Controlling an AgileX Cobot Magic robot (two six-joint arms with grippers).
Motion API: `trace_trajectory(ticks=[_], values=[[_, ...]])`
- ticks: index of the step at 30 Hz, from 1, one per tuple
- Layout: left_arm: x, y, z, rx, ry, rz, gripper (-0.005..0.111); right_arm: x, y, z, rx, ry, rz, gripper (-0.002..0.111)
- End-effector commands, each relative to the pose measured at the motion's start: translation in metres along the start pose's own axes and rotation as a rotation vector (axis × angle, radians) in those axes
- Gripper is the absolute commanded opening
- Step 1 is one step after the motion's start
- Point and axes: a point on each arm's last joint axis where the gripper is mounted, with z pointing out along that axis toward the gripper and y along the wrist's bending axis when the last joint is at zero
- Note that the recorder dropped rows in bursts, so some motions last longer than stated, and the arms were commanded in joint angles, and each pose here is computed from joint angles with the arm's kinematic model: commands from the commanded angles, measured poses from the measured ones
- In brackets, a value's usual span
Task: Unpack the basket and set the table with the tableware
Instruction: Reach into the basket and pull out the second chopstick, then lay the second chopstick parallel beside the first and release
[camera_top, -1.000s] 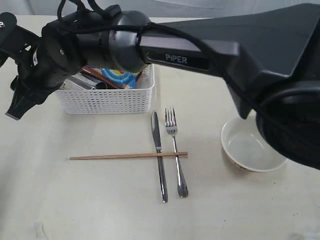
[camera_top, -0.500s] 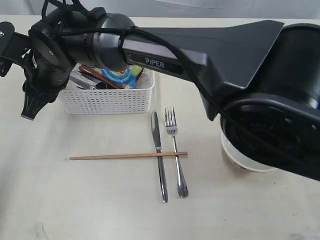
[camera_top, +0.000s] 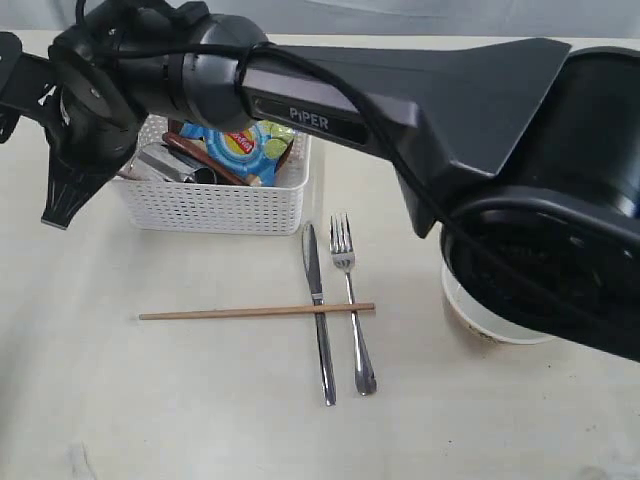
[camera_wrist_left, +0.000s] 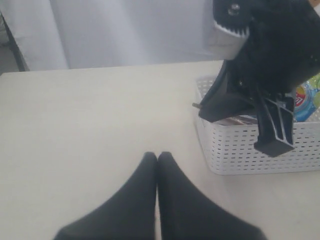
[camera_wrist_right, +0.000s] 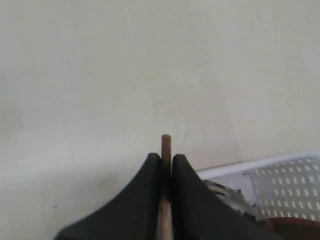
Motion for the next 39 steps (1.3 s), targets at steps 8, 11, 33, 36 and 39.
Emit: trace_trajectory(ticks=[8, 11, 33, 36, 39], values=[[0.000, 0.000, 0.000, 0.008, -0.012, 0.001, 0.000, -0.028, -0.017, -0.038, 0.019, -0.005, -0.009, 0.000], [0.000, 0.000, 0.000, 0.008, -0.012, 0.001, 0.000, -0.035, -0.022, -0.053, 0.030, -0.015, -0.008, 0.000], [0.000, 0.000, 0.000, 0.008, -0.012, 0.001, 0.000, -0.028, 0.033, -0.123, -0.233, 0.194, -0.070, 0.000], [0.000, 0.000, 0.000, 0.008, -0.012, 0.001, 0.000, -0.015, 0.045, -0.110, -0.265, 0.257, -0.091, 0.000], [0.000, 0.000, 0.000, 0.008, -0.012, 0.001, 0.000, -0.002, 0.051, -0.100, -0.290, 0.311, -0.117, 0.000]])
